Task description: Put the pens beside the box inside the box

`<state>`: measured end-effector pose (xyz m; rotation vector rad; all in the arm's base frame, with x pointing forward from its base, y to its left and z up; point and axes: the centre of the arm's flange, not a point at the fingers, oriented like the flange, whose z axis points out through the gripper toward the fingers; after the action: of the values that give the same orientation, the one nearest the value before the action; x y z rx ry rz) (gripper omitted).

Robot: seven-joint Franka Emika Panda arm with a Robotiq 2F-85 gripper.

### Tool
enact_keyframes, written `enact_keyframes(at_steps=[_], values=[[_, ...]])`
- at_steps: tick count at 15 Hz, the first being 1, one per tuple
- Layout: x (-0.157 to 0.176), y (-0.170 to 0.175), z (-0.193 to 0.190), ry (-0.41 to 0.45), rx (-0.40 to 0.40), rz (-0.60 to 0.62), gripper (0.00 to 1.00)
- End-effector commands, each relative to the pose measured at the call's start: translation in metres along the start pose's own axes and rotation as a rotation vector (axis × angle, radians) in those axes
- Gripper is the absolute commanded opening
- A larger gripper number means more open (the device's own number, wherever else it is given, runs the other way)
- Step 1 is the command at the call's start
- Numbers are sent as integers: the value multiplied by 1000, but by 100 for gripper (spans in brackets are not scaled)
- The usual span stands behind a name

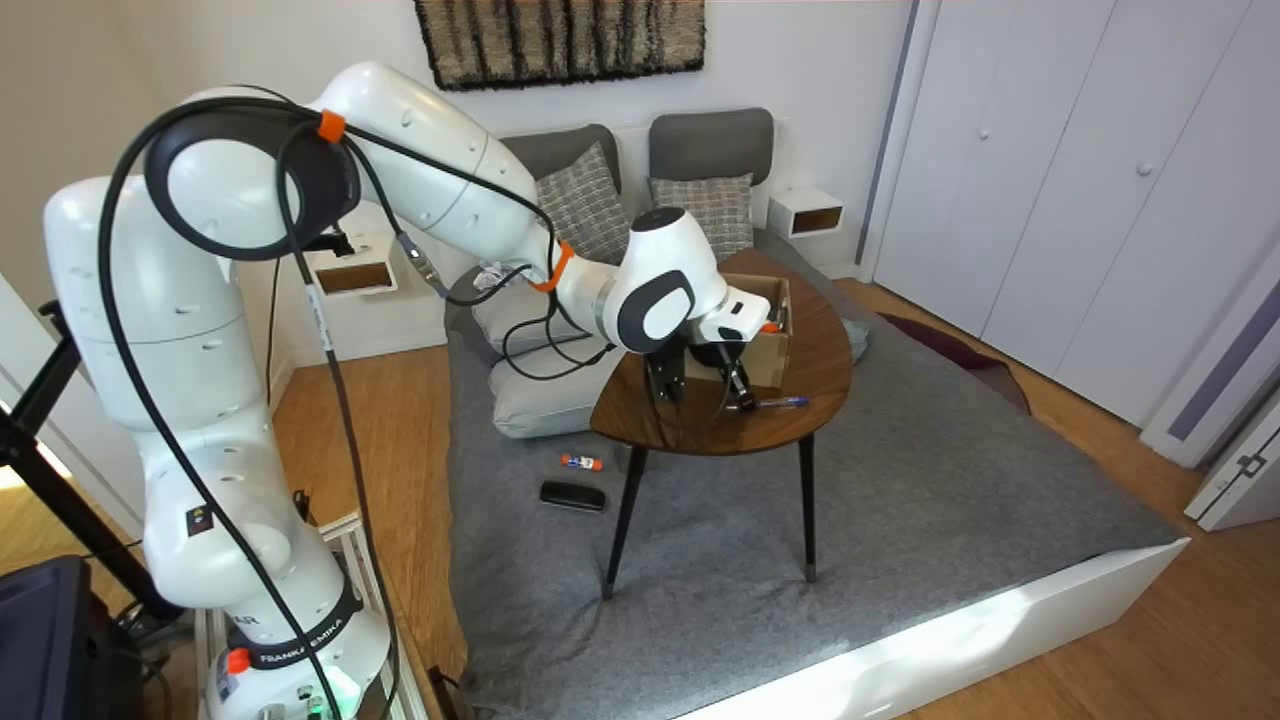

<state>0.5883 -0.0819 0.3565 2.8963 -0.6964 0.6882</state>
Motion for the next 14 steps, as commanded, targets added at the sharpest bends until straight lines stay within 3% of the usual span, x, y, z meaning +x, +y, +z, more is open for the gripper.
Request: enact_keyframes(at_steps=[1,5,8,12,14], values=[[8,2,-14,97,-57,-6,3],[34,10,-52,316,-111,-19,3],[39,-3,-89,450,26,-73,3],[31,-40,-129,507,169,-163,3],[24,-58,-134,491,189,-180,3]])
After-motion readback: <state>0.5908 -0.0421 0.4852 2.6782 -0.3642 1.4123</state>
